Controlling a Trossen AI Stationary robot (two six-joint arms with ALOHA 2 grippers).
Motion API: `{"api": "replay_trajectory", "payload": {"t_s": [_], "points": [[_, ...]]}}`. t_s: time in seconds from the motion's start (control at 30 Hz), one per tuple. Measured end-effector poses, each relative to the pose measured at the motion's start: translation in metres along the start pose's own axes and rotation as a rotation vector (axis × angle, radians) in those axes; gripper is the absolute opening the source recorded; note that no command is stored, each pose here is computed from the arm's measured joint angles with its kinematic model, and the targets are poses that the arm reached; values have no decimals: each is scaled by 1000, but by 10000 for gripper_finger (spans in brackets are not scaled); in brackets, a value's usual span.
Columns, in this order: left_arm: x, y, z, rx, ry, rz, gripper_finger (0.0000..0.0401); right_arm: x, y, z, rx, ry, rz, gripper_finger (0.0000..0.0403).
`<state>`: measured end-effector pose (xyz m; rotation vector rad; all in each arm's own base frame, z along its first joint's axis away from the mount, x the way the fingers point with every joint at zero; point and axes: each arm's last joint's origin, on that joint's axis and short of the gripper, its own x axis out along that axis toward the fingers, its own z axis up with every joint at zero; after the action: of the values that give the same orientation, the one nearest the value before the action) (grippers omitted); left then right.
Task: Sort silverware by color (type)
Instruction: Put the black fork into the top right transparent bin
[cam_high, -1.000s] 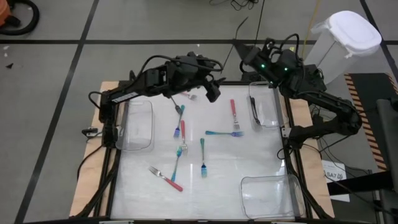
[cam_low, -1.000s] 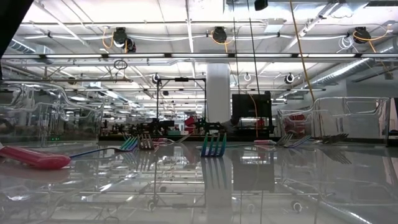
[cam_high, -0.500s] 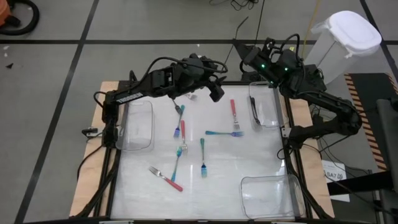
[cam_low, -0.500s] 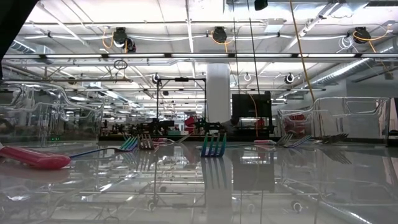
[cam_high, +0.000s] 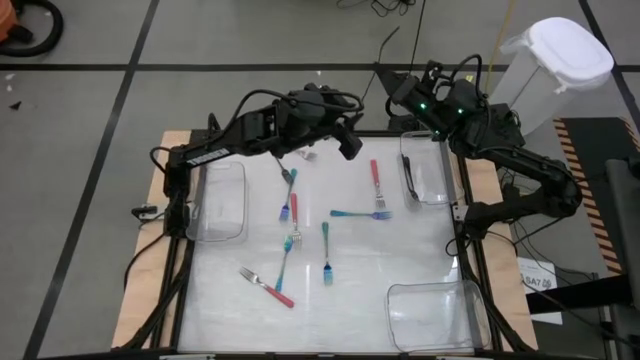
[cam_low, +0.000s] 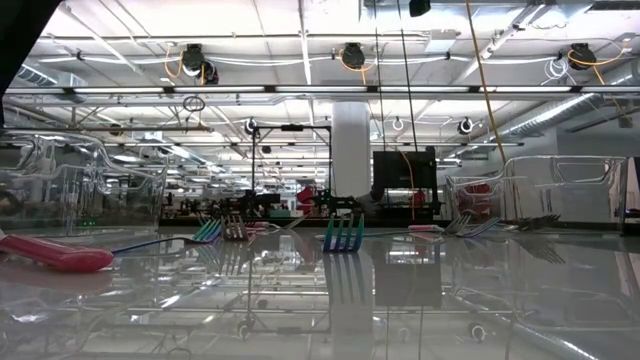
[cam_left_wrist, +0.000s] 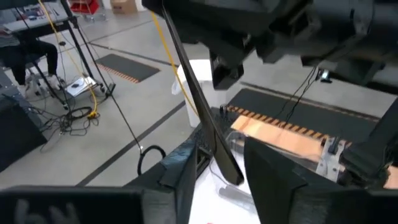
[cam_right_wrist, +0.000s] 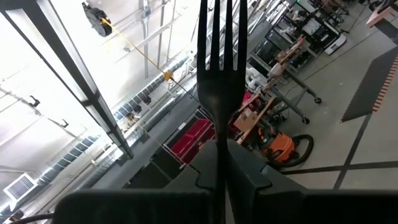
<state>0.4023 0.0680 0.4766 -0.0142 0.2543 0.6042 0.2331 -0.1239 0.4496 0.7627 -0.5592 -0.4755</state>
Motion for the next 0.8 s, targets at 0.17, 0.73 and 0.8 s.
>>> {"api": "replay_trajectory", "payload": {"t_s": [0.17, 0.73, 0.8], "points": [[2, 5, 0, -5, 8, 0, 112, 0, 0, 0, 0, -3, -2, 8], [17, 2, -8, -14, 23, 29, 105, 0, -1, 1, -67, -22, -21, 8], [17, 2, -8, -14, 23, 30, 92, 0, -1, 1, -73, -22, -21, 8]]}}
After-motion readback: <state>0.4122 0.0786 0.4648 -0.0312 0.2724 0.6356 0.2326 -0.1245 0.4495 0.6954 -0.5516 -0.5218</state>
